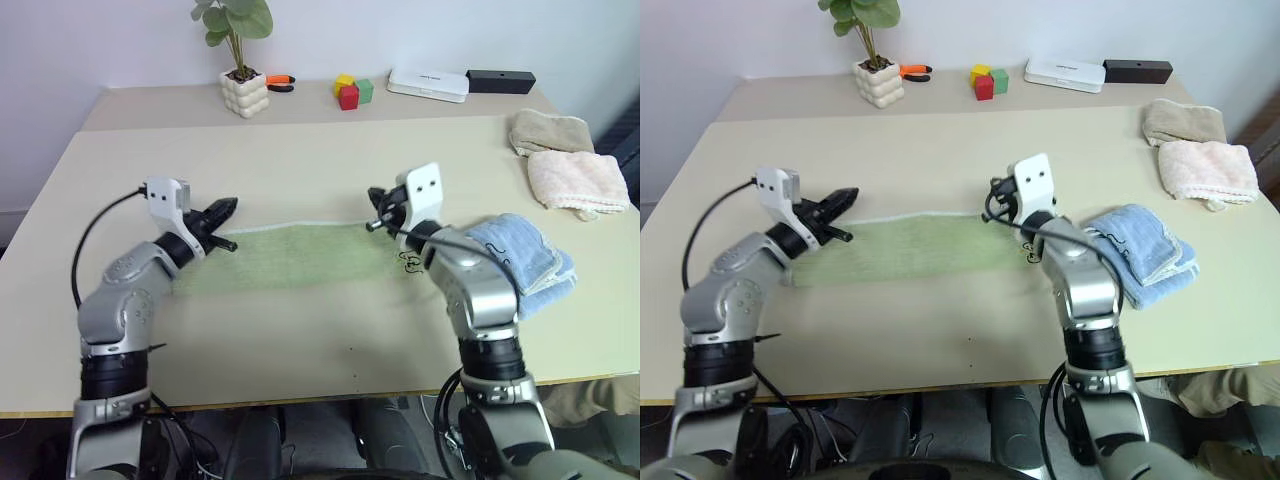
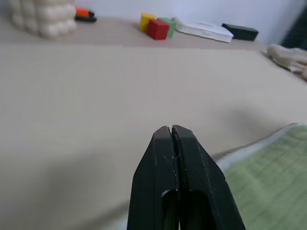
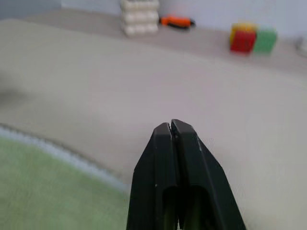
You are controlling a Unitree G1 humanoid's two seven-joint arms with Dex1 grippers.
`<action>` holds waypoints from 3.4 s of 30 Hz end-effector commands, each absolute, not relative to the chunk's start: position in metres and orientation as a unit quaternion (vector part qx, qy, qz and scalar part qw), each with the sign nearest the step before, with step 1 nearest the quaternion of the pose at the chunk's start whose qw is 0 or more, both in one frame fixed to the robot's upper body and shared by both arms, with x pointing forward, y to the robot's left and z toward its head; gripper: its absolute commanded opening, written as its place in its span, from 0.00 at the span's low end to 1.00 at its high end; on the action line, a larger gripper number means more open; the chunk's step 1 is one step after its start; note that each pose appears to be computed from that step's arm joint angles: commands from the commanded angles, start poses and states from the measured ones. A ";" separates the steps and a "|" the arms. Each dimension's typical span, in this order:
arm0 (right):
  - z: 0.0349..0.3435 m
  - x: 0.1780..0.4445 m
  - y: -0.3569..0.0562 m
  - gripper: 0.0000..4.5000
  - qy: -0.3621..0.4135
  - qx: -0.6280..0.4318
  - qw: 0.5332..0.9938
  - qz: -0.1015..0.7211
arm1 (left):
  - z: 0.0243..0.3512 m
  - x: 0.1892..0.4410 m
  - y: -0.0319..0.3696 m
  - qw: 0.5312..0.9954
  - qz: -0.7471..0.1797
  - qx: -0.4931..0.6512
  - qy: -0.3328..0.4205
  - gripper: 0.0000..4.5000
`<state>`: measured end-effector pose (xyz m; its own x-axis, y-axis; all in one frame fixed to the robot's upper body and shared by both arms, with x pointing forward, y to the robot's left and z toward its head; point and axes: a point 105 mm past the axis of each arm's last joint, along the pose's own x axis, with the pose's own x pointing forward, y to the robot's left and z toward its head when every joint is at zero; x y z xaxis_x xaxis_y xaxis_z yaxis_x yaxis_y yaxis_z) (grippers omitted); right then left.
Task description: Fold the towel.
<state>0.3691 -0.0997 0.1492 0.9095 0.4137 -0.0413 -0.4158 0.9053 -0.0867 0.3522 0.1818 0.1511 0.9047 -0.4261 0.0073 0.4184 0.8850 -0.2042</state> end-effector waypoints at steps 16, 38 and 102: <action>0.110 0.370 -0.203 0.06 0.034 -0.141 0.987 0.067 | 0.126 0.338 0.259 0.989 -0.131 -0.017 0.060 0.00; 0.129 0.262 -0.202 1.00 0.126 0.162 0.969 0.137 | 0.191 0.308 0.208 0.897 -0.436 0.075 -0.004 0.99; 0.150 0.314 -0.189 0.02 0.039 0.117 0.988 0.098 | 0.193 0.302 0.189 0.864 -0.497 0.074 -0.045 1.00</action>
